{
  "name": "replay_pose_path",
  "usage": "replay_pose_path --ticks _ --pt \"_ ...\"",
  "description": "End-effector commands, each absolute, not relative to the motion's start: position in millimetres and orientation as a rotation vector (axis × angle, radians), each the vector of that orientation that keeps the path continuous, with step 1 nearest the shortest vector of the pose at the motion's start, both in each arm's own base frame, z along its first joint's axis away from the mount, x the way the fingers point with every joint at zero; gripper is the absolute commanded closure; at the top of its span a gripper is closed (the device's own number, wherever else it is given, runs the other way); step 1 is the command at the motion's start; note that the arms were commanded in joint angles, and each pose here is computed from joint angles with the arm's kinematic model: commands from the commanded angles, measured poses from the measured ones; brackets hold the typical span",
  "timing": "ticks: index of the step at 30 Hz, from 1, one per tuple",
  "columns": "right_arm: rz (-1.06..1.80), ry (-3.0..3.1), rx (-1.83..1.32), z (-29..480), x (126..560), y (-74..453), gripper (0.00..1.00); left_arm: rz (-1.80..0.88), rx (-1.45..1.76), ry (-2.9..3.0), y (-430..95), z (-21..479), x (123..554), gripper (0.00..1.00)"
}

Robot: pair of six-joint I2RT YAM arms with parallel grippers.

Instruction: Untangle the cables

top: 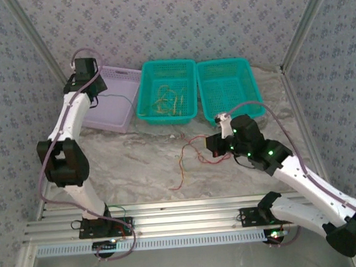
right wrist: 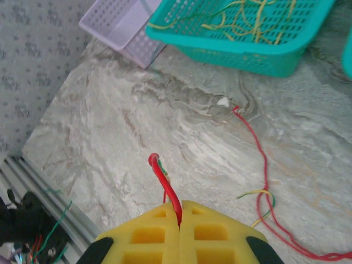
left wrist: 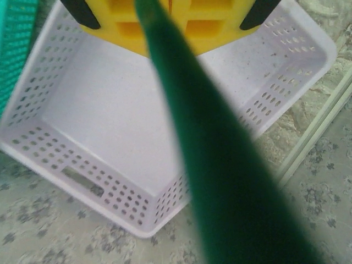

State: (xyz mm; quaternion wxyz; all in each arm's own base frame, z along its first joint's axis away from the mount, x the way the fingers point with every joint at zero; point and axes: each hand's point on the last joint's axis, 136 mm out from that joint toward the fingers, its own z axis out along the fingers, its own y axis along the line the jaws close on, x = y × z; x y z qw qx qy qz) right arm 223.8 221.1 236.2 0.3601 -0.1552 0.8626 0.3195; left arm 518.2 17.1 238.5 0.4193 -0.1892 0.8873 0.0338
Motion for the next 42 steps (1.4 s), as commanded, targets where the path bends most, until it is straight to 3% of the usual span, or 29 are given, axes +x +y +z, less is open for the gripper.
replay_pose_path --ticks 1,3,4,5,7,10,11,15,22,34,42 --pt "0.786 2.171 -0.502 254 225 234 0.80 0.123 -0.461 2.292 21 218 524 0.87" --pt "0.793 2.163 -0.538 257 222 242 0.63 0.101 -0.464 2.314 18 207 524 0.79" --pt "0.812 2.153 -0.557 260 219 247 0.55 0.092 -0.468 2.311 16 205 525 0.66" --pt "0.842 2.143 -0.585 262 216 252 0.52 0.080 -0.471 2.311 15 203 524 0.56" --pt "0.889 2.127 -0.631 265 208 264 0.45 0.055 -0.468 2.322 12 199 522 0.44" --pt "0.964 2.124 -0.711 265 195 282 0.39 0.016 -0.480 2.314 8 204 517 0.32" --pt "0.976 2.130 -0.733 263 192 287 0.38 0.000 -0.488 2.303 8 208 514 0.22" --pt "1.038 2.145 -0.824 258 178 305 0.34 -0.080 -0.506 2.239 -1 241 500 0.01" --pt "1.211 2.228 -0.916 224 158 348 0.38 -0.123 -0.590 2.095 2 303 442 0.00" --pt "1.328 2.391 -1.041 158 134 436 0.41 -0.092 -0.619 2.009 19 336 326 0.00" --pt "1.352 2.386 -1.150 143 106 485 0.41 -0.080 -0.609 1.946 26 336 283 0.00"
